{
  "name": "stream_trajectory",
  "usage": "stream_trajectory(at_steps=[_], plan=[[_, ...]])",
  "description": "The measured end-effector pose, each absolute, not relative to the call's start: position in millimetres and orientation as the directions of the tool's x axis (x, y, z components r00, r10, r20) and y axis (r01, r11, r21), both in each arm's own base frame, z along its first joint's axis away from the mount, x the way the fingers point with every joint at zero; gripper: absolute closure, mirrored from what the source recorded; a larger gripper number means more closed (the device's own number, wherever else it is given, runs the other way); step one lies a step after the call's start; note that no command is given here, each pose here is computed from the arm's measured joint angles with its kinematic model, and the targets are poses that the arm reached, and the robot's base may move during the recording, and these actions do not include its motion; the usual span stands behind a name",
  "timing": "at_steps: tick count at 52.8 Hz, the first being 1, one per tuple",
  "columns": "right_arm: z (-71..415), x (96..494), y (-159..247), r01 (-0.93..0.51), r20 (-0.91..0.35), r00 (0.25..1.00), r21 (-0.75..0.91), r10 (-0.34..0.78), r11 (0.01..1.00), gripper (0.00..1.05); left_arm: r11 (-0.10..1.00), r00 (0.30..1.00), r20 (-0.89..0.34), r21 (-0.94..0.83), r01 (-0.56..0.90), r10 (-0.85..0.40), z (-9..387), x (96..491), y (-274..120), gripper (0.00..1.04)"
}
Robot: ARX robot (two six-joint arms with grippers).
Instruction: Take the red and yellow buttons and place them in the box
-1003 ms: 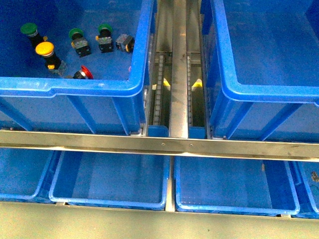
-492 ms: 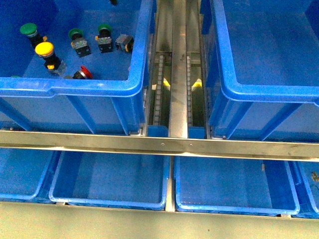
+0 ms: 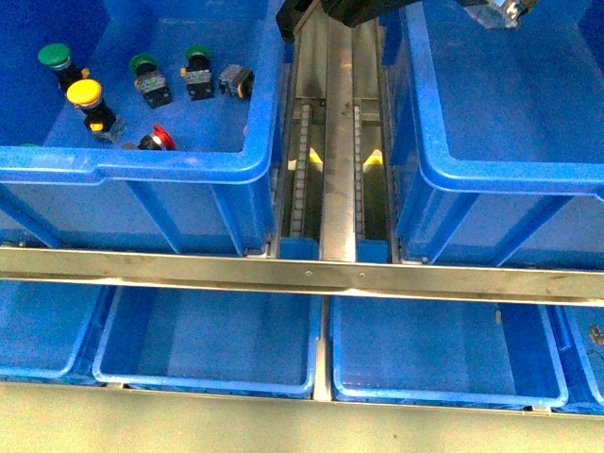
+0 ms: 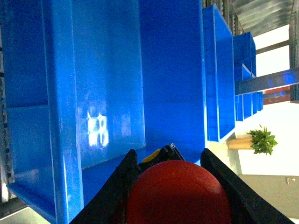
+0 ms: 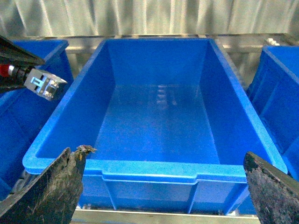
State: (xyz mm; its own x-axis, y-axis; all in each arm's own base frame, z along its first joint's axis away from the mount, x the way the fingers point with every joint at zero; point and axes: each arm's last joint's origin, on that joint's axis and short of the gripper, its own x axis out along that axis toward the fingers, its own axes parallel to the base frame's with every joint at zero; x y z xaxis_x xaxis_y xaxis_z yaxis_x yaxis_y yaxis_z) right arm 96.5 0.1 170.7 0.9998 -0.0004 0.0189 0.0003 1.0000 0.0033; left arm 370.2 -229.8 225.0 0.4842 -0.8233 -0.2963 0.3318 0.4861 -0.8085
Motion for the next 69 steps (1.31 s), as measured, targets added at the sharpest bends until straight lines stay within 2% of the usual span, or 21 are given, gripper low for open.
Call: stream_trajectory(at_steps=[1, 4, 7, 12, 22, 40, 69], plan=[[170.0, 96.9, 0.4, -0.006, 0.000, 1.000, 0.009, 0.006, 1.000, 0.06, 0.488, 0.483, -0.300, -0.808, 0.330, -0.823, 224.1, 370.0, -230.4, 0.72], [170.2, 101.1, 6.9, -0.076, -0.202, 0.977, 0.004, 0.075, 0.997, 0.06, 0.495, 0.483, -0.309, -0.805, 0.326, -0.819, 221.4, 369.6, -232.5, 0.72], [174.0, 110.6, 17.0, -0.200, -0.262, 0.945, 0.014, 0.197, 0.980, 0.06, 0.499, 0.484, -0.313, -0.804, 0.324, -0.818, 220.4, 368.6, -234.7, 0.72], [178.9, 136.1, 39.1, -0.427, -0.271, 0.875, -0.047, 0.400, 0.903, 0.06, 0.501, 0.461, -0.327, -0.800, 0.329, -0.825, 217.5, 362.3, -245.2, 0.72], [182.4, 178.2, 60.5, -0.581, -0.240, 0.812, -0.235, 0.533, 0.779, 0.06, 0.510, 0.446, -0.345, -0.795, 0.329, -0.826, 213.2, 356.0, -259.7, 0.72], [174.9, 221.8, 58.8, -0.552, -0.231, 0.832, -0.444, 0.505, 0.706, 0.06, 0.504, 0.438, -0.340, -0.793, 0.342, -0.832, 216.7, 352.2, -268.3, 0.72], [177.5, 269.5, 62.7, -0.493, -0.187, 0.848, -0.620, 0.496, 0.610, 0.06, 0.500, 0.431, -0.340, -0.796, 0.341, -0.836, 216.7, 350.0, -270.9, 0.72]])
